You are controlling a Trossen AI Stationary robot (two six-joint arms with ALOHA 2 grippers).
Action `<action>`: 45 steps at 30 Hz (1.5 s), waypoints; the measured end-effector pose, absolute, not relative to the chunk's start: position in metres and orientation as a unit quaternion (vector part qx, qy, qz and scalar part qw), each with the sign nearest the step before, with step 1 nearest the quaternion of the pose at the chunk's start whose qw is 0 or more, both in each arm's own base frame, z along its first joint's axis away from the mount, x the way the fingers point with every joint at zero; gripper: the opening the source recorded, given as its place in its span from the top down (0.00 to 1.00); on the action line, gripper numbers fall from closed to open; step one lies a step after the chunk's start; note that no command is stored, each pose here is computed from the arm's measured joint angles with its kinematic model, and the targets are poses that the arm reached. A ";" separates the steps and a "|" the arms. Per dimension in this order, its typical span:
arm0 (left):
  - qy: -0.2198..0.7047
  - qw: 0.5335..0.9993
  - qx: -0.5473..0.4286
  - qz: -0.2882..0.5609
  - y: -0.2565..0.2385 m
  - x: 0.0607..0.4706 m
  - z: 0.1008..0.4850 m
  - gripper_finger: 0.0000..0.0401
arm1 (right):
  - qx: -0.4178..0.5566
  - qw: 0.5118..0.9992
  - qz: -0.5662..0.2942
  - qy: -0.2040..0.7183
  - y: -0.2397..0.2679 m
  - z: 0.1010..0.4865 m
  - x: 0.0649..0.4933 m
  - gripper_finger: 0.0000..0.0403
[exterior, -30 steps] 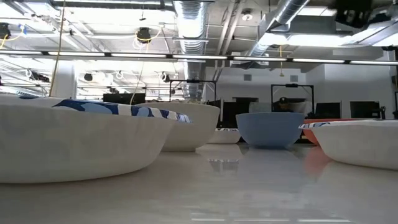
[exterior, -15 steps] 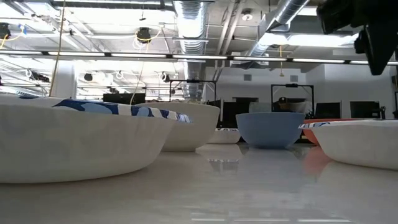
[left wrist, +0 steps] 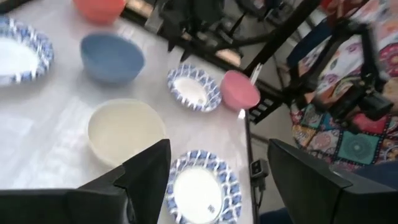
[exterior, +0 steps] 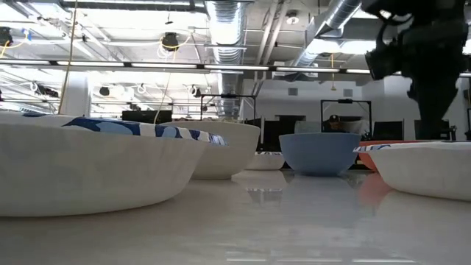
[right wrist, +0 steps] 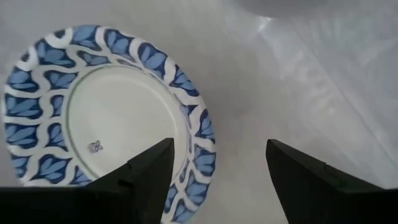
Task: Nest bowls inside each other
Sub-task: Stack the right white and blue bowl on the top white and blue bowl
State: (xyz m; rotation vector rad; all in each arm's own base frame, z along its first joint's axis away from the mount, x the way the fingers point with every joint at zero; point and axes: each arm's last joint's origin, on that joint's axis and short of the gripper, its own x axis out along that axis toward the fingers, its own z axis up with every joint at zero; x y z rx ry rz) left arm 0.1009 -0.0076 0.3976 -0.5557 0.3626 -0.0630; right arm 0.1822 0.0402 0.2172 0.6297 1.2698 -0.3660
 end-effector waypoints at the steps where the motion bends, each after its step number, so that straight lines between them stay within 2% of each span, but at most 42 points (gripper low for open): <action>1: 0.186 0.942 -0.276 -0.028 -0.008 0.103 0.393 0.36 | 0.288 0.745 -0.166 0.579 0.040 0.213 0.182 0.31; 10: 0.236 0.926 -0.295 -0.007 -0.008 0.115 0.362 0.36 | 0.290 0.756 -0.152 0.566 0.040 0.185 0.180 0.31; 15: 0.260 0.917 -0.302 0.001 -0.008 0.120 0.349 0.36 | 0.284 0.747 -0.144 0.583 0.041 0.171 0.178 0.31; 20: 0.260 0.921 -0.291 0.006 -0.008 0.121 0.347 0.36 | 0.276 0.746 -0.141 0.589 0.041 0.162 0.181 0.33; 22: 0.256 0.923 -0.288 0.017 -0.007 0.121 0.347 0.36 | 0.278 0.740 -0.140 0.597 0.042 0.159 0.182 0.39; 24: 0.254 0.924 -0.286 0.025 -0.007 0.121 0.347 0.36 | 0.286 0.731 -0.140 0.603 0.043 0.157 0.183 0.50; 29: 0.249 0.927 -0.278 0.040 -0.006 0.121 0.347 0.36 | 0.318 0.717 -0.107 0.612 0.045 0.160 0.183 0.89; 30: 0.249 0.928 -0.276 0.043 -0.006 0.121 0.347 0.36 | 0.324 0.716 -0.100 0.610 0.046 0.161 0.183 0.94; 34: 0.246 0.930 -0.266 0.051 -0.005 0.121 0.347 0.36 | 0.348 0.708 -0.105 0.605 0.046 0.166 0.181 0.95; 37: 0.245 0.931 -0.265 0.059 -0.005 0.121 0.347 0.36 | 0.356 0.721 -0.093 0.587 0.047 0.179 0.186 0.97; 45: 0.239 0.932 -0.259 0.079 -0.003 0.121 0.347 0.36 | 0.394 0.764 -0.053 0.509 0.037 0.237 0.206 0.98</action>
